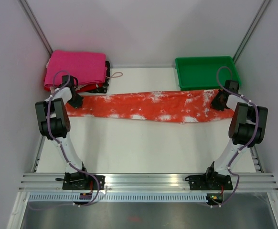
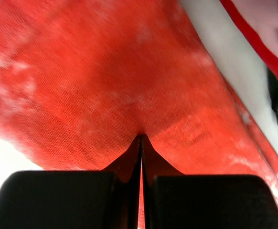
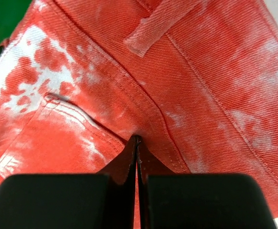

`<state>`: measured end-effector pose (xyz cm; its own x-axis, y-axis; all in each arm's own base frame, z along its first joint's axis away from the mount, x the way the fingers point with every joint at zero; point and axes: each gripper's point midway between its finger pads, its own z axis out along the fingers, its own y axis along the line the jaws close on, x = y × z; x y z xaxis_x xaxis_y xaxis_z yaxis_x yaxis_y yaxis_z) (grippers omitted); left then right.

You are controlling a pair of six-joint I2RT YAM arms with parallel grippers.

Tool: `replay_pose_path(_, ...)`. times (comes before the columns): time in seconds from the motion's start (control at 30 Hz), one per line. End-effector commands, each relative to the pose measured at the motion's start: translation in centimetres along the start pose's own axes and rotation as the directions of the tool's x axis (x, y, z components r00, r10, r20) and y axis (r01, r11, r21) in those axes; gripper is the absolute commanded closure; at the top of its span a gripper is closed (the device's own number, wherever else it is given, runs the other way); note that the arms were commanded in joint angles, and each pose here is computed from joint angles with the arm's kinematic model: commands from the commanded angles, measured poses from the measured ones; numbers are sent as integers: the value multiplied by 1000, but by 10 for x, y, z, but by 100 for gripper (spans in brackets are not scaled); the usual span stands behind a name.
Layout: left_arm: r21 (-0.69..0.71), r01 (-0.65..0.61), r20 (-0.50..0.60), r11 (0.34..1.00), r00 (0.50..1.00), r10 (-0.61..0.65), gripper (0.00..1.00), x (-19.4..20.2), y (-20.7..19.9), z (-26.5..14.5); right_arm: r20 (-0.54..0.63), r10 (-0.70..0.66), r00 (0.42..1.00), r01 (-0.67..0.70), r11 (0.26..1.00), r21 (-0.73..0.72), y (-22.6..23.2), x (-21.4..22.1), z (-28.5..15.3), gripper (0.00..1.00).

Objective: Fold and stack the trousers
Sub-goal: Fold the trousers

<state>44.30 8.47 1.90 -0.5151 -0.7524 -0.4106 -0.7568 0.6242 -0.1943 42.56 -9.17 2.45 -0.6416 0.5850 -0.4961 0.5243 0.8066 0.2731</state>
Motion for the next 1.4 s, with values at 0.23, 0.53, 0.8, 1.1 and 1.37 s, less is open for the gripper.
replay_pose_path(0.23,-290,56,-16,955,998,-63,98,26,70,-12,-30,-5,1000,11,978,210,-55,50,-25,100)
replay_pose_path(0.53,-364,98,-43,926,992,-121,98,56,125,-27,-65,-17,998,35,954,297,-79,78,-53,100)
replay_pose_path(0.8,-336,118,18,935,993,-119,98,57,141,-64,146,-13,989,-27,962,270,-74,58,-118,100)
replay_pose_path(1.1,22,-5,205,1000,979,1,98,-12,66,-151,276,-119,954,213,916,-340,92,20,-180,99)
replay_pose_path(1.37,512,-95,92,854,994,55,98,71,-37,-189,108,-275,955,294,848,-441,190,113,-139,100)
